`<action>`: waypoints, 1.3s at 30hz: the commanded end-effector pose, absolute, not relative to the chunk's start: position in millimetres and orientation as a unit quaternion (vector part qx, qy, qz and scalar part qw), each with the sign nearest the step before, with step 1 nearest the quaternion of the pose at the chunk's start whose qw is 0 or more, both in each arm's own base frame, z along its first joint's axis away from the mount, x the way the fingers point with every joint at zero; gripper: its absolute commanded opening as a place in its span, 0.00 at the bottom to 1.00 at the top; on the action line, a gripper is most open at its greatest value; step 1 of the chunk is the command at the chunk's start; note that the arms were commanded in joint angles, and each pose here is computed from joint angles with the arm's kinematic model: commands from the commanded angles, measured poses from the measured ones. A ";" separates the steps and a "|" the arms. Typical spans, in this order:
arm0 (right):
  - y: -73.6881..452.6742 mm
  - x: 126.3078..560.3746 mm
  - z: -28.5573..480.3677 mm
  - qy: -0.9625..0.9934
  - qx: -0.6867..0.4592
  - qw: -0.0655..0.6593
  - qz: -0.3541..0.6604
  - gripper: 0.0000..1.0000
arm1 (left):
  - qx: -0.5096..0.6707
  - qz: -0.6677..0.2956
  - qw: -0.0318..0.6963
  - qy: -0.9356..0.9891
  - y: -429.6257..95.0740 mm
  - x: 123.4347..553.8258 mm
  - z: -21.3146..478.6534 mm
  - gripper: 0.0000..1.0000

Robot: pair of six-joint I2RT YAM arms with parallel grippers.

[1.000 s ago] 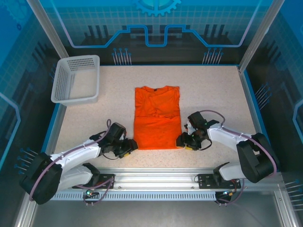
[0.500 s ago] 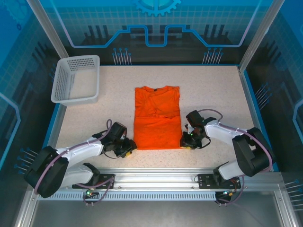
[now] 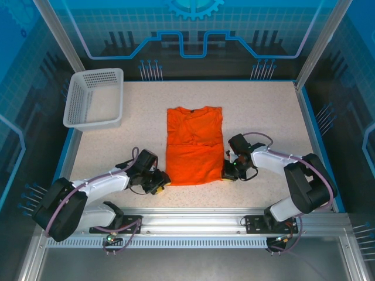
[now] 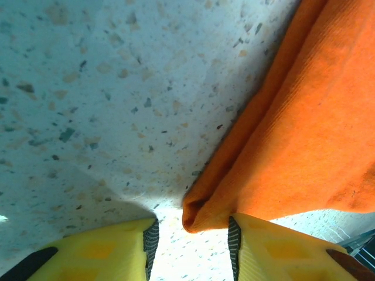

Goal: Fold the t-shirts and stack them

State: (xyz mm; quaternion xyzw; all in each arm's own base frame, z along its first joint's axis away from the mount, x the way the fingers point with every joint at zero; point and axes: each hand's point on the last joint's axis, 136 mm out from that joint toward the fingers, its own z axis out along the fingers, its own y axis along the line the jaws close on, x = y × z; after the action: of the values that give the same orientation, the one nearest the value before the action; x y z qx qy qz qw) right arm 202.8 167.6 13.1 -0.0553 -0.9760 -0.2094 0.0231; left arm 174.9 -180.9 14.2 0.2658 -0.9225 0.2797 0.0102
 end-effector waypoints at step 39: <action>159.3 200.7 19.2 -0.979 -0.051 0.020 -0.196 0.00 | 0.252 0.309 -0.037 -0.916 -184.2 184.6 20.8 0.35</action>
State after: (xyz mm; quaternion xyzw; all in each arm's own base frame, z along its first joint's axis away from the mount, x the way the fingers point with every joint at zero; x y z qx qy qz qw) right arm 200.8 162.5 15.1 -0.0521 -0.9786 -0.1983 0.0195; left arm 186.9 -179.7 24.4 0.2485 -0.9192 0.3015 -0.0490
